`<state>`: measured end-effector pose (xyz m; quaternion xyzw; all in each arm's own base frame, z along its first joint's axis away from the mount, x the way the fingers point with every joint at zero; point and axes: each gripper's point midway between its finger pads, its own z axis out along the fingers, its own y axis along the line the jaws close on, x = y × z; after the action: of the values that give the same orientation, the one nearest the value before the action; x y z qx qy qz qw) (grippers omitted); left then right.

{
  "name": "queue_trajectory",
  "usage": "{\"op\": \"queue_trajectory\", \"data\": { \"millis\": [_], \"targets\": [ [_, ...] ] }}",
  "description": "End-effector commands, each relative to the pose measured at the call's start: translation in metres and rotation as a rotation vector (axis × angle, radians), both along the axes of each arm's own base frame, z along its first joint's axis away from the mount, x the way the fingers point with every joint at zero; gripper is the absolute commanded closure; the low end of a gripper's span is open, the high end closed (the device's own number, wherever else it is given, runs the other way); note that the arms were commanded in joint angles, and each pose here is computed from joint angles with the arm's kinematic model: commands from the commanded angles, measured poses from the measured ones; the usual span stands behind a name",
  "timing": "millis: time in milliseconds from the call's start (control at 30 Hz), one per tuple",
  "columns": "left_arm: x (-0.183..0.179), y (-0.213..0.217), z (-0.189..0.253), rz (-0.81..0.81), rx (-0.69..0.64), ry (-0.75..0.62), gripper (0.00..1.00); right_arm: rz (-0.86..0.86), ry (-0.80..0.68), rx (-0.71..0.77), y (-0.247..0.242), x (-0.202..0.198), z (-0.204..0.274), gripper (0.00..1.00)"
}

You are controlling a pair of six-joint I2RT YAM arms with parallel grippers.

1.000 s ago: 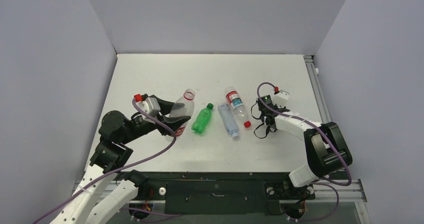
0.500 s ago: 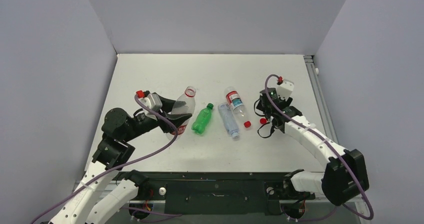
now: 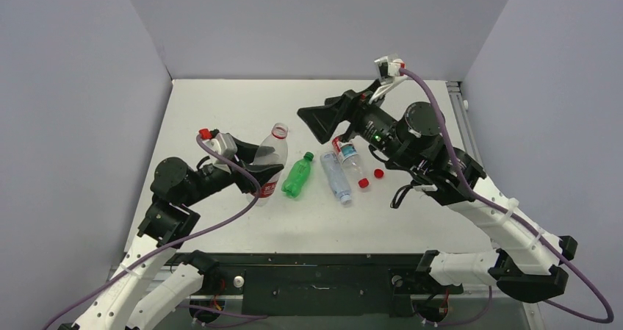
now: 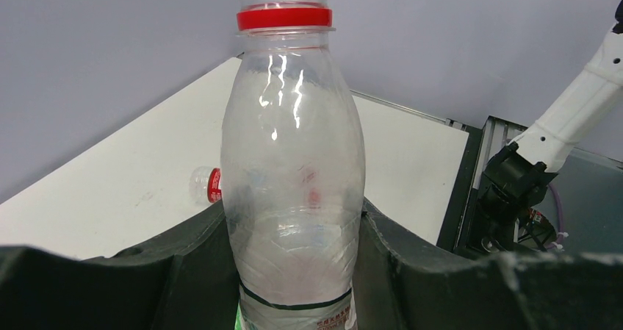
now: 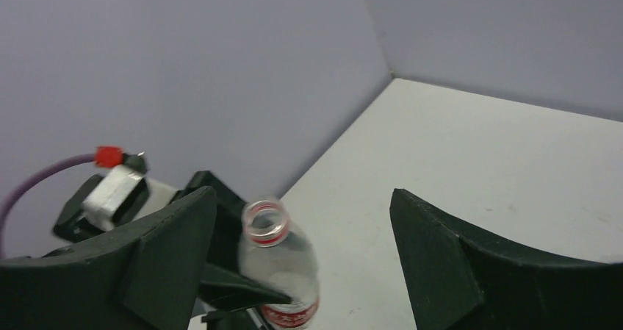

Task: Unscrew the bottle caps

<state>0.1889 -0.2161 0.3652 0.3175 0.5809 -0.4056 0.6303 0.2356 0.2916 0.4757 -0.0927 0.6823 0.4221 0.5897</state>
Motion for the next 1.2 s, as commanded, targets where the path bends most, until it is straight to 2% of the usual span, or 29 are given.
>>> {"op": "queue_trajectory", "data": {
  "millis": [0, 133, 400, 533, 567, 600, 633, 700, 733, 767, 800, 967, 1167],
  "targets": [
    [-0.002, 0.003, 0.027, 0.009, -0.060, -0.058, 1.00, 0.256, -0.097, 0.003, 0.054, -0.042, 0.024, 0.17],
    [-0.005, 0.003, 0.033, 0.001, -0.072, -0.062, 1.00, 0.302, -0.100, -0.035, 0.076, -0.051, 0.021, 0.17],
    [-0.012, 0.004, 0.042, -0.013, -0.091, -0.078, 1.00, 0.274, -0.066, -0.121, 0.093, -0.045, -0.002, 0.38],
    [-0.015, 0.004, 0.044, -0.024, -0.094, -0.086, 1.00, 0.249, -0.060, -0.124, 0.095, -0.041, -0.004, 0.55],
    [-0.017, 0.004, 0.044, -0.028, -0.093, -0.091, 1.00, 0.241, -0.059, -0.123, 0.095, -0.039, -0.004, 0.66],
    [-0.017, 0.004, 0.044, -0.030, -0.092, -0.091, 1.00, 0.230, -0.058, -0.118, 0.094, -0.038, -0.003, 0.73],
    [-0.017, 0.004, 0.043, -0.032, -0.088, -0.091, 1.00, 0.226, -0.059, -0.115, 0.094, -0.037, -0.002, 0.85],
    [-0.015, 0.005, 0.041, -0.021, -0.085, -0.083, 0.71, 0.215, -0.061, -0.114, 0.094, -0.035, -0.002, 0.98],
    [-0.015, 0.005, 0.040, -0.016, -0.083, -0.080, 0.31, 0.211, -0.065, -0.115, 0.093, -0.034, 0.000, 1.00],
    [-0.014, 0.006, 0.037, -0.006, -0.077, -0.074, 0.14, 0.200, -0.077, -0.125, 0.093, -0.031, 0.001, 1.00],
    [-0.011, 0.008, 0.036, 0.010, -0.074, -0.071, 0.01, 0.189, -0.081, -0.138, 0.092, -0.028, 0.000, 1.00],
    [-0.008, 0.020, 0.010, 0.087, 0.017, -0.052, 0.03, 0.065, -0.151, -0.259, 0.086, 0.007, -0.011, 1.00],
    [-0.003, 0.053, -0.014, 0.264, 0.098, -0.016, 0.03, -0.093, -0.212, -0.387, 0.089, 0.073, -0.035, 1.00]
  ]
}}
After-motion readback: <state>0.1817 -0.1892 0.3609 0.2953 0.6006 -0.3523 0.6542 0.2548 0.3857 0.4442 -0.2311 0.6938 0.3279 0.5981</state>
